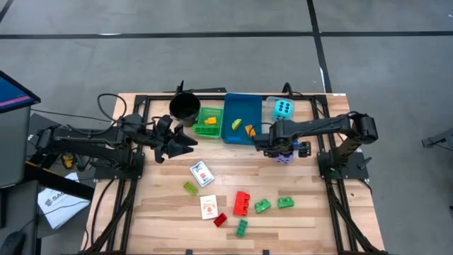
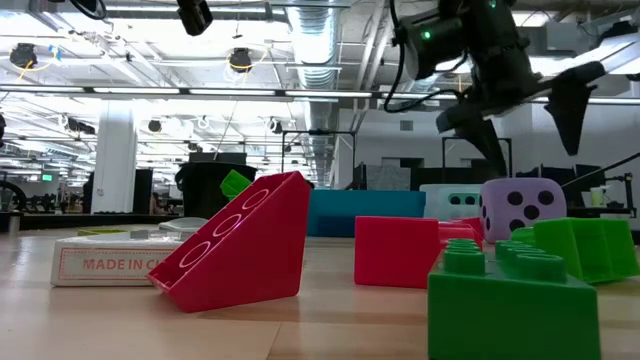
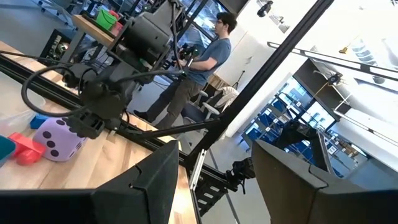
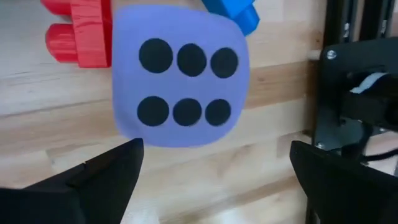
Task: Pick & Place Toys
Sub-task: Put the purple dice into the white transparent bin
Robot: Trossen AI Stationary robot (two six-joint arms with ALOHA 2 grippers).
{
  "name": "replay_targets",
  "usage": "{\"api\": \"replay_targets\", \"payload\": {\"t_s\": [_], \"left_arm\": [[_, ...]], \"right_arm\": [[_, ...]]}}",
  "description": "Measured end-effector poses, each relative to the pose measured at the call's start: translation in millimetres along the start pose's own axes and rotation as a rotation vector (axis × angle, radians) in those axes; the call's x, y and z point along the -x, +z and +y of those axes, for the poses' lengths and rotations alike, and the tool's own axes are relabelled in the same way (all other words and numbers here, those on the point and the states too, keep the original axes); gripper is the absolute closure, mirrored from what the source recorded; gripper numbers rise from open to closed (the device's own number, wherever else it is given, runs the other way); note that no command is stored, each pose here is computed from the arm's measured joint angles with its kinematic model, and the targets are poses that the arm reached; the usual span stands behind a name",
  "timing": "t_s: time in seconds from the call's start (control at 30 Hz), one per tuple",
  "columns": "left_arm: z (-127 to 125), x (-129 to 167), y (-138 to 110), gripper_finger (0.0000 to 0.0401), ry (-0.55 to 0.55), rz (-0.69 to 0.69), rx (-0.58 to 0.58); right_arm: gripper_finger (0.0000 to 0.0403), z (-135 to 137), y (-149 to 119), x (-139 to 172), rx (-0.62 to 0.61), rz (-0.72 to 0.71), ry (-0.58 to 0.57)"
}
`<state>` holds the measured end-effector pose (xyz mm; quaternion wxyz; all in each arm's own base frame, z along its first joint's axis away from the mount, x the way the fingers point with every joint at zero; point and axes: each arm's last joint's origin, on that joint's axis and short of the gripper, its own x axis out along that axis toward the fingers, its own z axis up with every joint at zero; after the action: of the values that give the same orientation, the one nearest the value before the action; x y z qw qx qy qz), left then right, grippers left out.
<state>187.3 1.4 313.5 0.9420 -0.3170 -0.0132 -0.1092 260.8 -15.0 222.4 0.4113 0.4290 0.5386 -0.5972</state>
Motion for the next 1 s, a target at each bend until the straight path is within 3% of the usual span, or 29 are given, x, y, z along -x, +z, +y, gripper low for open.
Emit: {"api": "replay_targets", "payload": {"t_s": [0.33, 1.0], "left_arm": [[0.0, 0.1, 0.1, 0.0204, 0.001, -0.001, 0.000], [-0.1, 0.1, 0.1, 0.0204, 0.001, -0.002, 0.023]], "right_arm": [[0.0006, 7.7, 6.1, -0.8, -0.023, -0.025, 0.078], [0.0006, 8.4, 34.1, -2.5, -0.064, -0.032, 0.089]]}}
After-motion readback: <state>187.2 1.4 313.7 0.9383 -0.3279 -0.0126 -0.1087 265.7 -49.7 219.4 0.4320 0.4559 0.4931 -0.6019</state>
